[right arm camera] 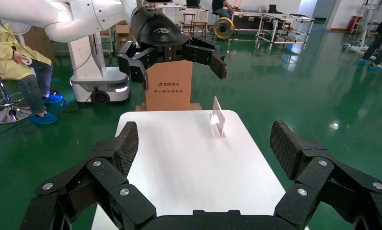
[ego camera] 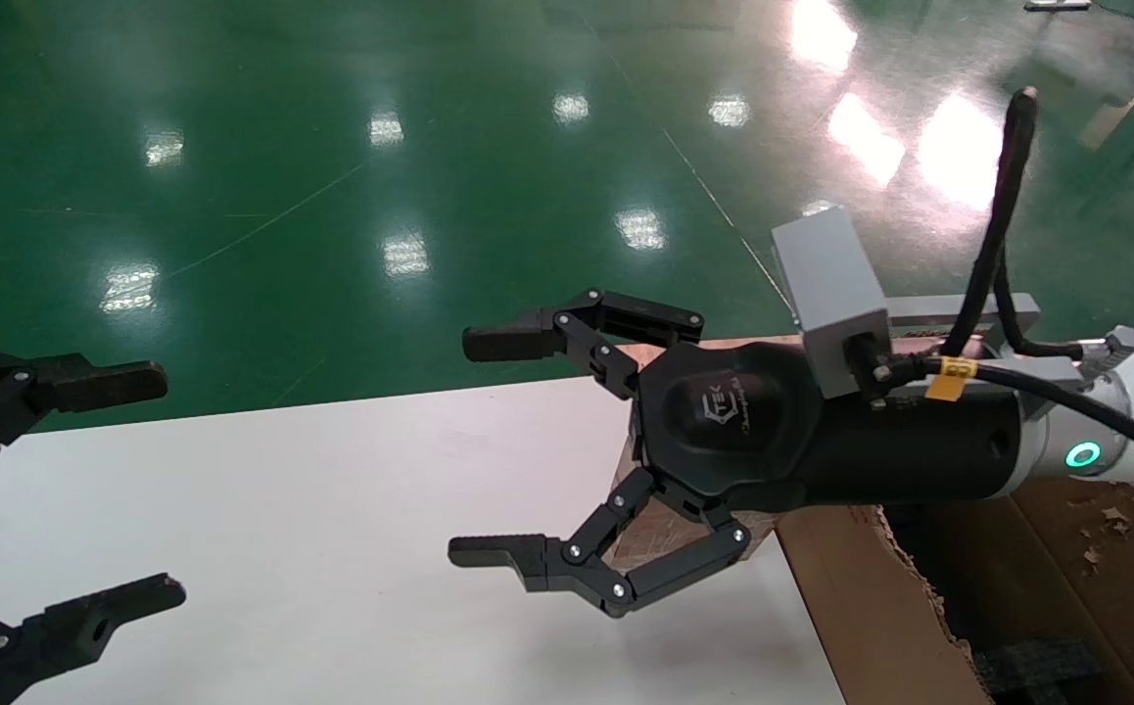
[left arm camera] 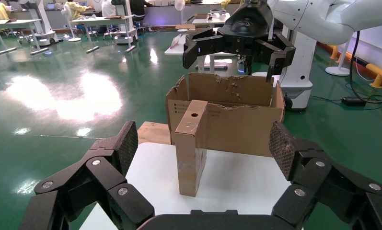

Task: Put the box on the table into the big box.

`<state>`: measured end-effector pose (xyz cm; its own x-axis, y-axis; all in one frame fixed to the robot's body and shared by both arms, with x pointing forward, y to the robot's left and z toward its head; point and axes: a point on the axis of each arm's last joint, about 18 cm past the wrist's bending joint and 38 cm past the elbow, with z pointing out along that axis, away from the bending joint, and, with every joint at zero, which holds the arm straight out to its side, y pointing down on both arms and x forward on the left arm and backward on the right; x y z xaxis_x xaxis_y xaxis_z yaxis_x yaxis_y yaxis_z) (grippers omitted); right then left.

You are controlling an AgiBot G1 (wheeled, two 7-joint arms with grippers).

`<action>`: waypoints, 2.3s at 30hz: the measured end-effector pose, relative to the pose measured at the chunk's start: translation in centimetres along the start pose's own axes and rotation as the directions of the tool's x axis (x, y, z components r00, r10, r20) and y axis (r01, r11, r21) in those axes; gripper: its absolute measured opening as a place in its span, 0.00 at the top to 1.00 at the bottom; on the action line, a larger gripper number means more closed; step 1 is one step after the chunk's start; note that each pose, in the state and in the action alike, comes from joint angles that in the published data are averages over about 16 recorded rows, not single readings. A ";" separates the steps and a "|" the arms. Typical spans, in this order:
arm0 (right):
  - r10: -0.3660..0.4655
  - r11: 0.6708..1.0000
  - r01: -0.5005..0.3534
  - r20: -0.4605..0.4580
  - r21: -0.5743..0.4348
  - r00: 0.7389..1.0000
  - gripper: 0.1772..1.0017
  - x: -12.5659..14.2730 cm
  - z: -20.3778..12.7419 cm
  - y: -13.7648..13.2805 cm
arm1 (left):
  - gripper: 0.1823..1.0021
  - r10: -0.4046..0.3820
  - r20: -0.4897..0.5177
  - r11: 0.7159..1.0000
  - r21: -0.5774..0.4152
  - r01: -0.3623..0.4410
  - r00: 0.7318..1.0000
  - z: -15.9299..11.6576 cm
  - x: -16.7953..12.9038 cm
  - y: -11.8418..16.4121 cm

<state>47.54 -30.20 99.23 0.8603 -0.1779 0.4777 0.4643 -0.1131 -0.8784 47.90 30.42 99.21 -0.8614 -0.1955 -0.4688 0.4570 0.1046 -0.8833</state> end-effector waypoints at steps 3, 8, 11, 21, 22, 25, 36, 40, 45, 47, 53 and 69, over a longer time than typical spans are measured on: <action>0.000 1.000 0.000 0.000 0.000 1.000 0.00 0.0 0.0 0.0 | 0.00 0.000 0.000 1.000 0.000 0.000 1.000 0.0 0.0 0.0; 0.000 1.000 0.000 0.000 0.000 1.000 0.00 0.0 0.0 0.0 | 0.00 0.000 0.000 1.000 0.000 0.000 1.000 0.0 0.0 0.0; 0.000 1.000 0.000 0.000 0.000 1.000 0.00 0.0 0.0 0.0 | 0.00 0.000 0.000 1.000 0.000 0.000 1.000 0.0 0.0 0.0; -0.003 0.996 0.002 -0.012 -0.084 1.000 0.00 0.2 -1.2 0.6 | 0.00 0.000 0.000 1.000 0.000 0.000 1.000 0.0 0.0 0.0; -0.003 0.995 0.002 -0.014 -0.101 1.000 0.00 0.2 -1.5 0.7 | 0.00 0.000 0.000 1.000 0.000 0.000 1.000 0.0 0.0 0.0; -0.005 0.987 0.001 -0.026 -0.161 1.000 0.00 0.4 -2.5 1.2 | 0.00 0.000 0.000 1.000 0.000 0.000 1.000 0.0 0.0 0.0; -0.037 0.919 -0.010 -0.112 -0.393 0.993 0.00 2.4 -7.7 3.1 | 0.00 0.000 0.000 1.000 0.000 0.000 1.000 0.0 0.0 0.0; -0.056 0.894 -0.013 -0.141 -0.448 0.988 0.00 3.3 -9.2 3.7 | 0.00 0.000 0.000 1.000 0.000 0.000 1.000 0.0 0.0 0.0; -0.072 0.870 -0.017 -0.160 -0.493 0.985 0.00 4.4 -10.2 4.4 | 0.00 0.000 0.000 1.000 0.000 0.000 1.000 0.0 0.0 0.0; -0.075 0.862 -0.017 -0.160 -0.507 0.984 0.00 4.8 -10.4 4.7 | 0.00 0.000 0.000 1.000 0.000 0.000 1.000 0.0 0.0 0.0; -0.079 0.837 -0.016 -0.149 -0.547 0.986 0.00 5.8 -10.4 5.6 | 0.00 0.000 0.000 1.000 0.000 0.000 1.000 0.0 0.0 0.0; -0.065 0.756 -0.023 -0.110 -0.654 0.992 0.00 8.2 -10.7 8.0 | 0.00 0.000 0.000 1.000 0.000 0.000 1.000 0.0 0.0 0.0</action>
<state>56.04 -42.98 96.30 0.8002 -0.2767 0.5321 0.1937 -0.7204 -0.6659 47.90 30.42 99.21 -0.8614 -0.1954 -0.4689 0.4571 0.1046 -0.8833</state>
